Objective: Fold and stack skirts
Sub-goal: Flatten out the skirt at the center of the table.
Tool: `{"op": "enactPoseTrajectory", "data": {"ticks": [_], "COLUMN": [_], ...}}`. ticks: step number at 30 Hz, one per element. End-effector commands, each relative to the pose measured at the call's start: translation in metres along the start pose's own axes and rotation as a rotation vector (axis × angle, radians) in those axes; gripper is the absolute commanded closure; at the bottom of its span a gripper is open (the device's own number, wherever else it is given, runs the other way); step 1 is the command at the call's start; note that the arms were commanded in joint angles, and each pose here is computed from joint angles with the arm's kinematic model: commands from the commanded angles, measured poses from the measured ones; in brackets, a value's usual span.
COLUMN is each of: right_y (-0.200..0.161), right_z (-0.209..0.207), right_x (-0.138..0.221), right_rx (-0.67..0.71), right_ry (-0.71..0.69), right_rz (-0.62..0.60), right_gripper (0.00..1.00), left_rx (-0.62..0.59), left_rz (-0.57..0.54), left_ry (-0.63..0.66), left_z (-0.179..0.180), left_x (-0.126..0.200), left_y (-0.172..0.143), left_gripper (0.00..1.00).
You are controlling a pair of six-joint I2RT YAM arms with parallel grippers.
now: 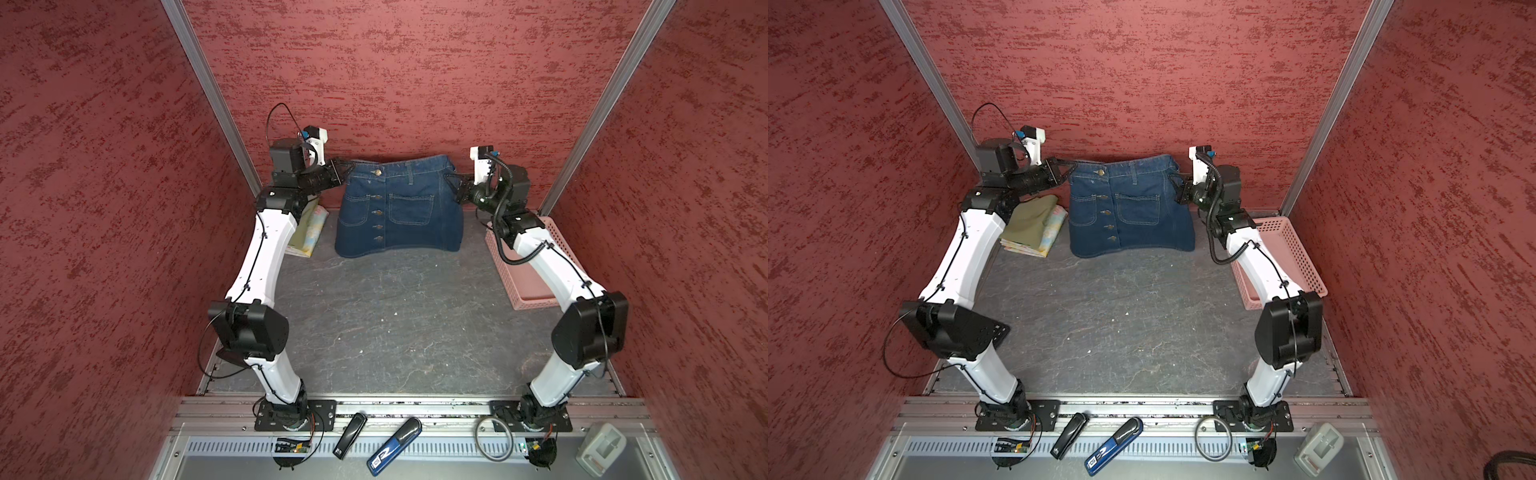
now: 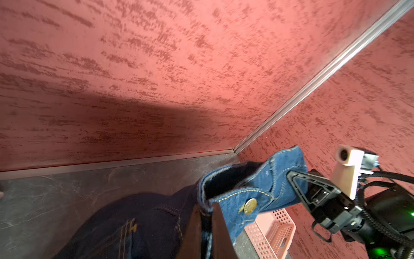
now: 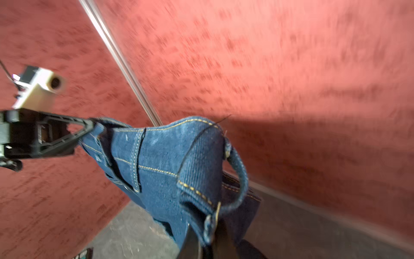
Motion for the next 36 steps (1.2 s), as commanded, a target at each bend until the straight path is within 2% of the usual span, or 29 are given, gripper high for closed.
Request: {"op": "enactPoseTrajectory", "data": {"ticks": [1,9,13,15,17,20,22,23,24,25,26,28,32,36], "right_y": [0.019,0.028,0.023,0.004,-0.030,-0.094,-0.134,-0.155,-0.172,-0.185,-0.194,-0.199,-0.195,-0.207], "right_z": [0.014,0.055,0.046,0.030,0.009,-0.027,-0.049,-0.060,-0.071,-0.082,-0.091,-0.104,-0.104,-0.100], "right_x": [0.032,0.100,0.103,0.088,0.066,0.035,0.017,0.009,0.002,-0.004,-0.009,-0.013,-0.012,-0.002], "right_rx": [0.028,0.010,-0.077,-0.144,-0.210,-0.308,-0.349,-0.367,-0.381,-0.386,-0.382,-0.382,-0.371,-0.383], "right_ry": [-0.010,-0.035,-0.131,-0.160,-0.174,-0.183,-0.179,-0.190,-0.201,-0.216,-0.240,-0.269,-0.271,-0.267], "right_rz": [-0.060,-0.053,0.044,0.138,0.229,0.319,0.356,0.385,0.415,0.433,0.443,0.452,0.457,0.475], "right_gripper": [1.00,1.00,1.00,1.00,1.00,0.99,0.89,0.76,0.65,0.52,0.43,0.31,0.22,0.19], "left_rx": [-0.053,-0.161,-0.144,-0.128,-0.115,-0.046,0.012,0.031,0.043,0.065,0.076,0.080,0.053,0.020], "left_rz": [-0.053,-0.075,-0.087,-0.059,-0.011,0.106,0.208,0.248,0.278,0.320,0.347,0.365,0.349,0.344], "left_ry": [0.046,0.078,0.074,0.126,0.190,0.316,0.363,0.405,0.422,0.434,0.445,0.471,0.481,0.490], "left_z": [-0.013,-0.072,-0.086,-0.074,-0.050,0.013,0.057,0.081,0.097,0.114,0.125,0.139,0.135,0.129], "left_x": [0.029,0.086,0.096,0.083,0.062,0.017,-0.014,-0.029,-0.040,-0.053,-0.064,-0.073,-0.071,-0.058], "left_y": [0.001,-0.027,-0.025,-0.026,-0.034,-0.062,-0.090,-0.105,-0.116,-0.130,-0.140,-0.146,-0.133,-0.130], "left_gripper": [1.00,1.00,1.00,1.00,1.00,1.00,1.00,0.98,0.85,0.63,0.49,0.35,0.22,0.18]}}
Point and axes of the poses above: each gripper's point midway between its finger pads, its own x axis back along the fingers, its own z axis along the line the jaws close on, y = z × x, the point moved 3 cm from there along x, back along the fingers, and after that the axes turned 1 degree about x, right-handed, at the moved point
